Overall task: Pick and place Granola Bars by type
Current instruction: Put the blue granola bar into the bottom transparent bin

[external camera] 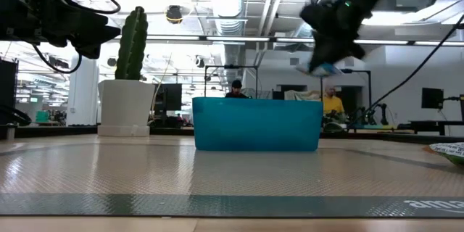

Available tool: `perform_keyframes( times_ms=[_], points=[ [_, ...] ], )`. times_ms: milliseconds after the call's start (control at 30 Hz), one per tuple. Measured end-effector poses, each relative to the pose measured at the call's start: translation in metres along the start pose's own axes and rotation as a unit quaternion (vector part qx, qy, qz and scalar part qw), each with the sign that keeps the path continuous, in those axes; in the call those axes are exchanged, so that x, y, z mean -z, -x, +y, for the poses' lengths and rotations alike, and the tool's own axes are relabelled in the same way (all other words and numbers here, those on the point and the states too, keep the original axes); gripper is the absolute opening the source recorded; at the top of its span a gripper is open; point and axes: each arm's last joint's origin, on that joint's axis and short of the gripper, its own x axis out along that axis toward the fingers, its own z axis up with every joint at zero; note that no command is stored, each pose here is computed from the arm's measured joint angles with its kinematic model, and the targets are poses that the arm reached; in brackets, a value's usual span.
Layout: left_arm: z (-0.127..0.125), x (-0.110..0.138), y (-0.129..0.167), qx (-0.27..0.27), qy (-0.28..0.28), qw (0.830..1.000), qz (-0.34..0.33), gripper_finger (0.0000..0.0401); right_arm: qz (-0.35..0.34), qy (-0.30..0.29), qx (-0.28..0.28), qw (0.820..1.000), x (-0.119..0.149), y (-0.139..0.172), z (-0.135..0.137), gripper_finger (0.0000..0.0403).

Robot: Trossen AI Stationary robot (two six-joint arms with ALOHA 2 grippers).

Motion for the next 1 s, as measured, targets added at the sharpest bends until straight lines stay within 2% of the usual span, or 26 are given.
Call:
perform_keyframes(
  times_ms=[100, 233, 433, 600, 733, 1000],
  points=[
    [0.000, 0.000, 0.000, 0.000, 0.000, 1.000, 0.000, 0.0183, -0.011, 0.072, 0.004, 0.997, -0.026, 0.004, 0.004, 0.0069],
    [0.000, 0.000, 0.000, 0.000, 0.000, 1.000, 0.000, 0.0183, 0.013, 0.173, -0.002, 0.985, -0.056, -0.003, 0.013, 0.0069],
    [0.000, 0.000, 0.000, 0.000, 0.000, 1.000, 0.000, 0.0183, 0.050, 0.287, -0.035, 0.956, -0.089, -0.028, 0.034, 0.0069],
    [0.000, 0.000, 0.000, 0.000, 0.000, 1.000, 0.000, 0.0183, 0.075, 0.367, -0.051, 0.926, -0.102, -0.052, 0.051, 0.0069],
    [0.000, 0.000, 0.000, 0.001, 0.000, 1.000, 0.000, 0.0183, 0.108, 0.396, -0.049, 0.911, -0.105, -0.071, 0.057, 0.0069],
    [0.000, 0.000, 0.000, 0.001, 0.000, 1.000, 0.000, 0.0183, 0.122, 0.395, -0.047, 0.909, -0.104, -0.088, 0.060, 0.0089]
  ],
)
